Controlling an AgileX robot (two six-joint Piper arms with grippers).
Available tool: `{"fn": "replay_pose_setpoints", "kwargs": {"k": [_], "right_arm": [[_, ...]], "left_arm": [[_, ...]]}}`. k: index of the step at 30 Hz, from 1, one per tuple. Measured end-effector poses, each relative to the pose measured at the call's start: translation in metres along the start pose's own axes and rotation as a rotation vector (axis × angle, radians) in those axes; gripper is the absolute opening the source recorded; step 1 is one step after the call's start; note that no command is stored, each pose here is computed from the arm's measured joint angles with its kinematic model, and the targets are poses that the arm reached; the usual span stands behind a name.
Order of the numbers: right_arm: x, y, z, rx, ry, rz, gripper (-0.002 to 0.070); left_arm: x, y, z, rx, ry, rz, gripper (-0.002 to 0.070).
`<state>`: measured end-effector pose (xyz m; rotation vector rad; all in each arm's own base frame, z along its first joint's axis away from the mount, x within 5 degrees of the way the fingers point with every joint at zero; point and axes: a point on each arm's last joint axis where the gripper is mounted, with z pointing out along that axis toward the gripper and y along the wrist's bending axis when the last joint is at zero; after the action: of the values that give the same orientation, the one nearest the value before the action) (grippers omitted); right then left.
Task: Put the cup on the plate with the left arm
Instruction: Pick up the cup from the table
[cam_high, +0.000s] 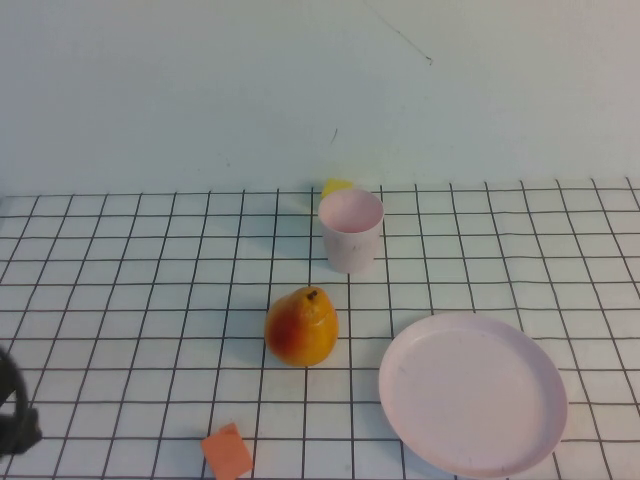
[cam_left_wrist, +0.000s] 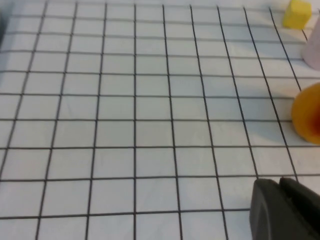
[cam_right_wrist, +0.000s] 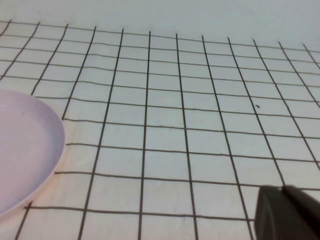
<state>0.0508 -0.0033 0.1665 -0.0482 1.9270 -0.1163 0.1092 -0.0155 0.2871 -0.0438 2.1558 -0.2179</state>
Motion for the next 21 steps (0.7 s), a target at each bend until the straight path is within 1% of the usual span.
{"fn": "replay_pose_setpoints", "kwargs": {"k": [3,6,8,11,13,16,18,21], "right_arm": [[0.000,0.000,0.000,0.000,0.000,0.000,-0.0002],[0.000,0.000,0.000,0.000,0.000,0.000,-0.0002],[0.000,0.000,0.000,0.000,0.000,0.000,-0.0002],[0.000,0.000,0.000,0.000,0.000,0.000,-0.0002],[0.000,0.000,0.000,0.000,0.000,0.000,-0.0002],[0.000,0.000,0.000,0.000,0.000,0.000,-0.0002],[0.000,0.000,0.000,0.000,0.000,0.000,-0.0002],[0.000,0.000,0.000,0.000,0.000,0.000,-0.0002]], "left_arm": [[-0.027,-0.008,0.017,0.027,0.122,0.001,-0.0002],[-0.058,-0.016,0.034,0.073,0.177,0.002,0.0001],[-0.075,-0.022,0.048,0.111,0.215,0.015,0.0022],[-0.097,-0.029,0.073,0.166,0.291,0.026,0.0107],[-0.111,-0.033,0.092,0.194,0.317,0.024,0.0190],[-0.131,-0.038,0.113,0.230,0.316,0.030,0.0293],[-0.142,-0.040,0.124,0.249,0.309,0.026,0.0340],[-0.155,-0.051,0.145,0.279,0.311,0.041,0.0416]]}}
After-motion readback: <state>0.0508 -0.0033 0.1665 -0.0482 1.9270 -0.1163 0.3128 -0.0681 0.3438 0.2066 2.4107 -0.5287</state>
